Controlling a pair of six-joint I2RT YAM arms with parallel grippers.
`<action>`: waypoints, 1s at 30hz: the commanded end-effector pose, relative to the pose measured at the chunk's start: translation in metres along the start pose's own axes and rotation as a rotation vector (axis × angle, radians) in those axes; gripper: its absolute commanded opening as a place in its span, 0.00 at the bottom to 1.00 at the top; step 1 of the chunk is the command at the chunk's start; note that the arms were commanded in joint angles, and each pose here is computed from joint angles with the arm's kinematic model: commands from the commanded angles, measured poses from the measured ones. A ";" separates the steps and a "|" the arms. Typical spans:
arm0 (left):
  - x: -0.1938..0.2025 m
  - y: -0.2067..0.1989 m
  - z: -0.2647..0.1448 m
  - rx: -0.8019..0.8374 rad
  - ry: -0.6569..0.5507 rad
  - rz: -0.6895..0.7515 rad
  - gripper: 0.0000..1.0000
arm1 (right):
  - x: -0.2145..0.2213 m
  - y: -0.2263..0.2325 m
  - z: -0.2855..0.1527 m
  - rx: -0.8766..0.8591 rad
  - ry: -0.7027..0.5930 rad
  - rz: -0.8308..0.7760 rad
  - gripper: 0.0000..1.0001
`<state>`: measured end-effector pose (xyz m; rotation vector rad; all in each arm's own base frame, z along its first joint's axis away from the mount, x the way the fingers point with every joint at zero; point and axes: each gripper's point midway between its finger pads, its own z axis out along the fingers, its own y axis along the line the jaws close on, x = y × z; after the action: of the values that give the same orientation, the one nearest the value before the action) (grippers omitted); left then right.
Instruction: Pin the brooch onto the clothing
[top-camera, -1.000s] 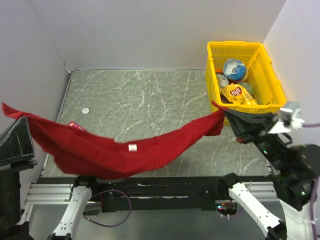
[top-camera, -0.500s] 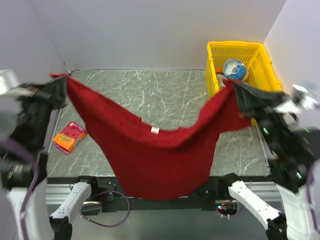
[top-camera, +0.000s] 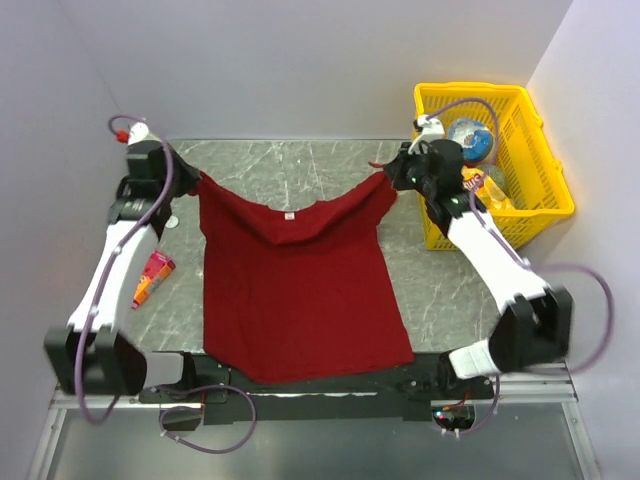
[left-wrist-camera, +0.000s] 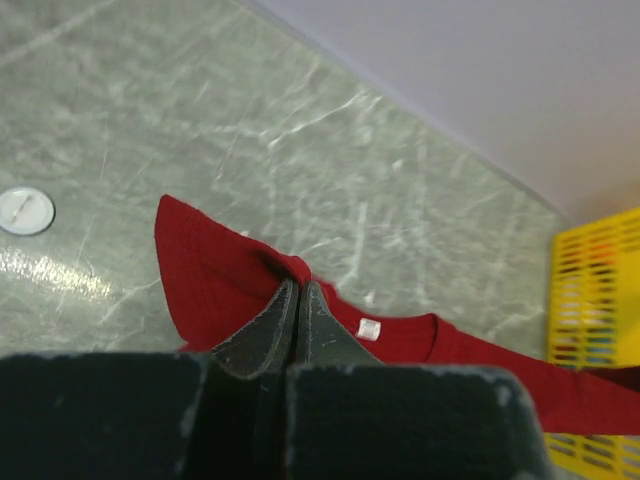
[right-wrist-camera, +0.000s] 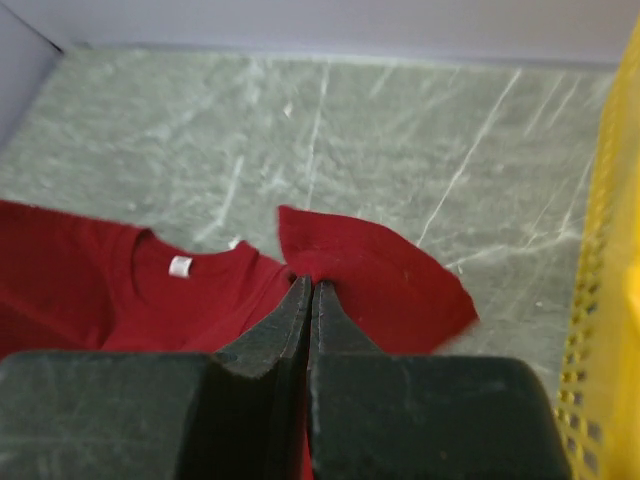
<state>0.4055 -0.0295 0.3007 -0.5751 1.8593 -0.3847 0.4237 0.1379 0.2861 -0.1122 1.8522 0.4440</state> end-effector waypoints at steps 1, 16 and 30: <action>-0.010 0.004 0.044 -0.017 -0.060 -0.044 0.01 | -0.035 -0.004 0.036 -0.072 -0.089 0.007 0.00; -0.030 0.015 0.070 0.051 -0.162 -0.061 0.01 | -0.060 -0.062 0.043 0.088 -0.201 0.074 0.00; 0.083 0.099 0.047 -0.215 0.110 -0.112 0.65 | 0.053 -0.075 -0.006 0.247 0.139 0.171 0.40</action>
<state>0.4219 -0.0005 0.1551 -0.7808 2.0262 -0.3273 0.4503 0.0943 0.2128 0.1323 2.0138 0.4266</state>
